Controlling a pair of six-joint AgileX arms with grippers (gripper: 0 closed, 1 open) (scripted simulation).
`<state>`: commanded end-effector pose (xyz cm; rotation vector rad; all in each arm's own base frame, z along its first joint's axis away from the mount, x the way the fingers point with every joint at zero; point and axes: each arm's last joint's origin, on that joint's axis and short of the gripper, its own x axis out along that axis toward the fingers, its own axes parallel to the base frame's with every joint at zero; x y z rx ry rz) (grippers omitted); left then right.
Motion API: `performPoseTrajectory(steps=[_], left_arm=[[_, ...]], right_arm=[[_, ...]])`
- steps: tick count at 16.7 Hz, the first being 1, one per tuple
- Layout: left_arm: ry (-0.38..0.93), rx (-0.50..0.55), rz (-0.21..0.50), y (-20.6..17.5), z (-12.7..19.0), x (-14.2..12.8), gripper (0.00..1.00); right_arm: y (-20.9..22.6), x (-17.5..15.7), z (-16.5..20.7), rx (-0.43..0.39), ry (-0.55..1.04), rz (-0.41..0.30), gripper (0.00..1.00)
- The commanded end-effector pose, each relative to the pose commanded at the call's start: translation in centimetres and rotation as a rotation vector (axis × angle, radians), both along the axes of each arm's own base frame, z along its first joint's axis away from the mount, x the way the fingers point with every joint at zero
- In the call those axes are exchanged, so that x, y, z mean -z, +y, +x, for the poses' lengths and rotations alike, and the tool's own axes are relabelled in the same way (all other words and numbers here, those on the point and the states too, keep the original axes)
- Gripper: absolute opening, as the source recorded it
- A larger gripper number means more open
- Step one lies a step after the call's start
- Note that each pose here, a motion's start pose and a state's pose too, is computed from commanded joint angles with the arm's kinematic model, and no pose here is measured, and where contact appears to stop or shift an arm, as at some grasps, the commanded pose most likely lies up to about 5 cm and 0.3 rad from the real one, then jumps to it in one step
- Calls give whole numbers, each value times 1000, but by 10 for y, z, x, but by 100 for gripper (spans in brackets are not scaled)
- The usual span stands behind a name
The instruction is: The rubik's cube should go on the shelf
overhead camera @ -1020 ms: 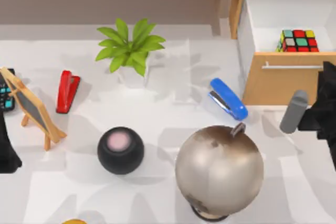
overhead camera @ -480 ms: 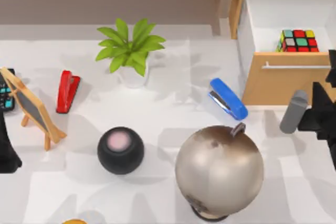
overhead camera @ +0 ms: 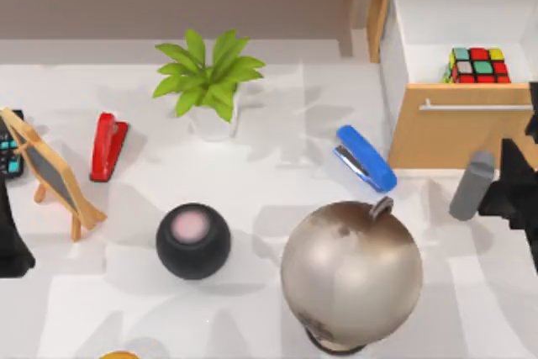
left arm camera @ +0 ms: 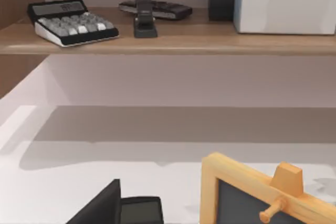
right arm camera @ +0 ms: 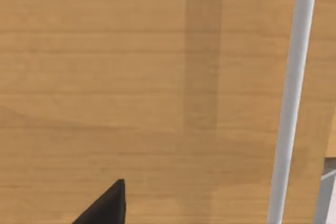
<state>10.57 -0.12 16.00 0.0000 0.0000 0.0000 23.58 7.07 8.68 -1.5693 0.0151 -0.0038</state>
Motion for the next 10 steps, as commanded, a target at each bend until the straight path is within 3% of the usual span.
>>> performPoseTrajectory(steps=[10], left_arm=[[0, 0, 0, 0, 0, 0, 100]], right_arm=[[1, 10, -13, -12, 53, -19, 100]])
